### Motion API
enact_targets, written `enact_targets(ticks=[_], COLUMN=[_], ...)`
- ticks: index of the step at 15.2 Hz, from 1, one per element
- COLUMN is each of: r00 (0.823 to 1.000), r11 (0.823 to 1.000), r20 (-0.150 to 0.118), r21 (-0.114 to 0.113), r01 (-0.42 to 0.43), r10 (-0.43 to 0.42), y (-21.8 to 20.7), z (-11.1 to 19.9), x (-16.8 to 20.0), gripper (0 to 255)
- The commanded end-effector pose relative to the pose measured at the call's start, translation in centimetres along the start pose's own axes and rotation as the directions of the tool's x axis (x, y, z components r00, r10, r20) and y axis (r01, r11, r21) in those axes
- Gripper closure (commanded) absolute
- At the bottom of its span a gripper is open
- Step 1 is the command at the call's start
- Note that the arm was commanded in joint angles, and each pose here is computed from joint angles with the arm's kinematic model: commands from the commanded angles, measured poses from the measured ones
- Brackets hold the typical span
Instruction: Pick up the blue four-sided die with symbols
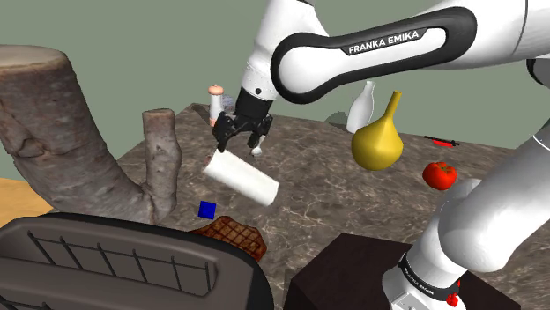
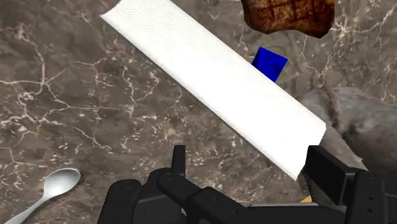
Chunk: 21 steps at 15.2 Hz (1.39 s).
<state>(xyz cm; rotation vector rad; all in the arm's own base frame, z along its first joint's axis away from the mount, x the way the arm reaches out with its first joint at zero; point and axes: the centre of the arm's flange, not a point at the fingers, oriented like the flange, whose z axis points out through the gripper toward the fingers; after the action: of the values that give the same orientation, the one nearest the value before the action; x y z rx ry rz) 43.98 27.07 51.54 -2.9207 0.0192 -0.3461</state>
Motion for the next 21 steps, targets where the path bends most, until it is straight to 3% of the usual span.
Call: enact_targets(ticks=[1,10,20,21], r00=[0.973,0.964,0.963,0.964], r11=[0.994,0.992,0.992,0.992], r20=[0.229,0.265,0.266,0.266], r21=[-0.107,-0.110,-0.110,-0.110], r01=[0.019,0.063,0.064,0.064], r10=[0.007,-0.032,-0.033,-0.033], y=[-0.5,-9.2,-8.6,-8.5], z=[4.7,13.0,17.0,17.0], x=[-1.4,0.3,-0.6,-0.4], gripper=[0,0,0,255])
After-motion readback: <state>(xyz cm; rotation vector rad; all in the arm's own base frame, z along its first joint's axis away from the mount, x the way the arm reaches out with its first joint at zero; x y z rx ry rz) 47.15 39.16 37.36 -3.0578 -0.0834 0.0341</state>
